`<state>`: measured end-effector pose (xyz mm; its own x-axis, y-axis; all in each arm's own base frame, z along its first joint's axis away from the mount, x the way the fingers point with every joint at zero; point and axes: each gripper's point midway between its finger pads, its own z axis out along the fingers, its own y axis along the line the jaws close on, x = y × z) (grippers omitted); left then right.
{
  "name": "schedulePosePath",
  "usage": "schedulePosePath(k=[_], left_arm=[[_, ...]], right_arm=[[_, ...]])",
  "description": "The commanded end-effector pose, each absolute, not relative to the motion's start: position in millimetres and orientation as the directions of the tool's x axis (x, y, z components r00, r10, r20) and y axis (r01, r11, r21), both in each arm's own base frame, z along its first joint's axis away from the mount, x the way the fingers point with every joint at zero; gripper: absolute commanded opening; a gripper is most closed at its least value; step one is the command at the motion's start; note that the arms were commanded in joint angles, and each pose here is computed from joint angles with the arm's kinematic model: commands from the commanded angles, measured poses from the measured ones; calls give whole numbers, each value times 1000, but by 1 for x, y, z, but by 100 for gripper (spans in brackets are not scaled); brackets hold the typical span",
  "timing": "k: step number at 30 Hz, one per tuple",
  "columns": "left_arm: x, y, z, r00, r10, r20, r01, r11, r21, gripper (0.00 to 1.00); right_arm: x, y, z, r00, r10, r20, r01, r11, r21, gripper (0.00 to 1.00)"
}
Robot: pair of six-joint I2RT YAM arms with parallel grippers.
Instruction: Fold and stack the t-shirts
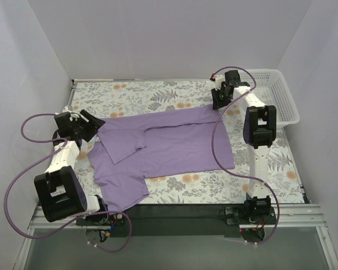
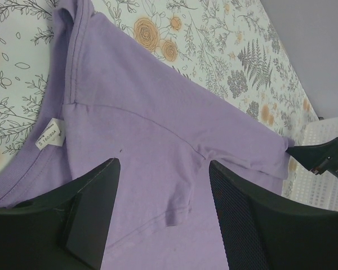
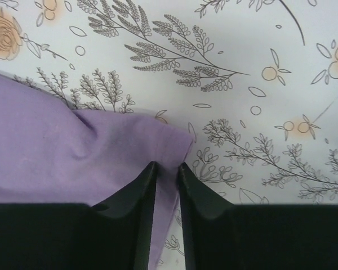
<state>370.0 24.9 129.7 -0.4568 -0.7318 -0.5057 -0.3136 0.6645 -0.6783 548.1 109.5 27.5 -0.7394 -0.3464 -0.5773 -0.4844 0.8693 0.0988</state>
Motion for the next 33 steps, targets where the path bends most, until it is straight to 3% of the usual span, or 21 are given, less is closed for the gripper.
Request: schedulePosePath(k=[1,5,15,20,21,22,24,33], left_arm=[[368,23,143,-442,-708,-550,-265,689,-674,63],[367,24,144,-437,-703,-561,-266,696,-666,63],[369,24,135,-456,-707,-540,-277,689,-669,63],[368,24,137,-447,-713,-540,-280,685,-673,63],[368,23,137,-448,-712,-540,-277,685,-674,63],[367,22,138,-450,-714,-536,-272,681,-680,63],[364,17,140,-455,-721,-523,-261,669,-696,63],[338,-22,155,-505,-729,-462,-215,625,-750,63]], right_arm=[[540,121,18,-753,-327,-570,-506,843,185,27],[550,120,18,-752,-311,-581,-494,850,184,1],[620,80,44,-675,-315,-667,-370,927,-63,1],[627,67,49,-649,-354,-673,-352,924,-147,3],[622,72,45,-651,-363,-666,-375,917,-133,14],[619,75,45,-647,-372,-666,-394,910,-126,37],[605,87,51,-622,-415,-664,-467,877,-111,57],[539,155,125,-431,-545,-719,-721,687,-89,77]])
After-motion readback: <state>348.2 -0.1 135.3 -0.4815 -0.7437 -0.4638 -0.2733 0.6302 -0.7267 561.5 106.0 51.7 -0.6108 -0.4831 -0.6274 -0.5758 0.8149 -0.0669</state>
